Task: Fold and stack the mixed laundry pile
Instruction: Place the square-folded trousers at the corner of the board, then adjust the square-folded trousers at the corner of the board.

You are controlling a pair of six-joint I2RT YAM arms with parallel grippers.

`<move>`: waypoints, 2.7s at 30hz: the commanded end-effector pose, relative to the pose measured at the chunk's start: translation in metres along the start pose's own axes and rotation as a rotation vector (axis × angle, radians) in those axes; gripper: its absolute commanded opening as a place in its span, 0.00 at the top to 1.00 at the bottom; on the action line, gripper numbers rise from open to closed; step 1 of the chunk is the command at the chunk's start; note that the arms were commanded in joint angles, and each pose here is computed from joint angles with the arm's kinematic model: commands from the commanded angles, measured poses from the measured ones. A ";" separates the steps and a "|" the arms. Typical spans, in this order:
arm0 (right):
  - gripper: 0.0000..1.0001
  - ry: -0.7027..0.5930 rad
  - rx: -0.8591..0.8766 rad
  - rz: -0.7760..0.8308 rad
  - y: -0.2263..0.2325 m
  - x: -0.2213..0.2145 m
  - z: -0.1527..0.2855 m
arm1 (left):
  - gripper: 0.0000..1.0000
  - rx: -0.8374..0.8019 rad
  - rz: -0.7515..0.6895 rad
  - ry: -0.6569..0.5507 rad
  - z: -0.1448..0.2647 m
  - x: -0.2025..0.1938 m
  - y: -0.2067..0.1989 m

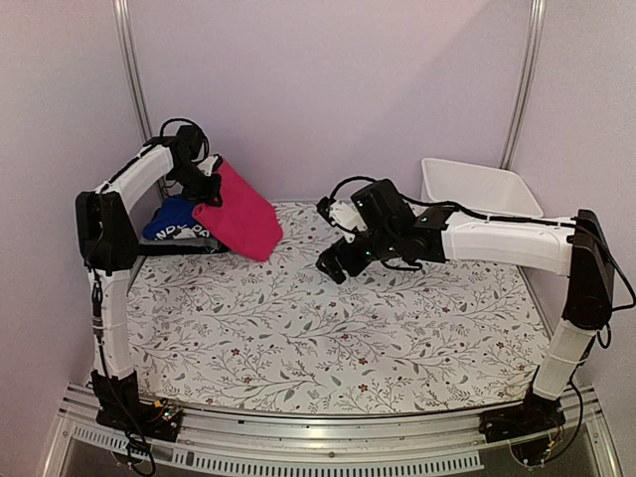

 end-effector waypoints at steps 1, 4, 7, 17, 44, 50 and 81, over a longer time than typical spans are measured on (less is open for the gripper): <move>0.01 -0.015 0.000 -0.006 -0.006 0.014 0.006 | 1.00 -0.136 -0.082 -0.218 0.037 0.050 -0.016; 0.01 -0.008 0.002 0.007 -0.006 0.015 0.003 | 1.00 -0.213 -0.111 -0.286 0.057 0.062 -0.027; 0.01 0.000 0.001 0.024 -0.006 0.014 0.001 | 1.00 -0.228 -0.119 -0.316 0.073 0.065 -0.031; 0.01 0.008 0.017 0.029 -0.005 0.012 -0.003 | 1.00 -0.205 -0.202 -0.403 0.127 0.064 -0.036; 0.01 0.027 0.022 0.031 -0.004 0.007 0.000 | 1.00 -0.167 -0.142 -0.347 0.065 0.029 0.134; 0.01 0.048 0.028 0.038 -0.004 0.002 0.001 | 0.97 -0.058 -0.048 -0.229 0.016 0.004 0.180; 0.01 0.004 0.001 -0.052 -0.036 0.004 0.006 | 0.00 0.153 0.229 -0.474 0.129 0.039 0.150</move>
Point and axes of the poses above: each gripper's point midway between its finger pads, its own z axis back along the fingers, its own y axis along the line the jaws close on, x = y × z, the point moved 4 cm from there along z, back along the fingers, and after that the axes turned 2 degrees about -z, right-handed, at the moved point
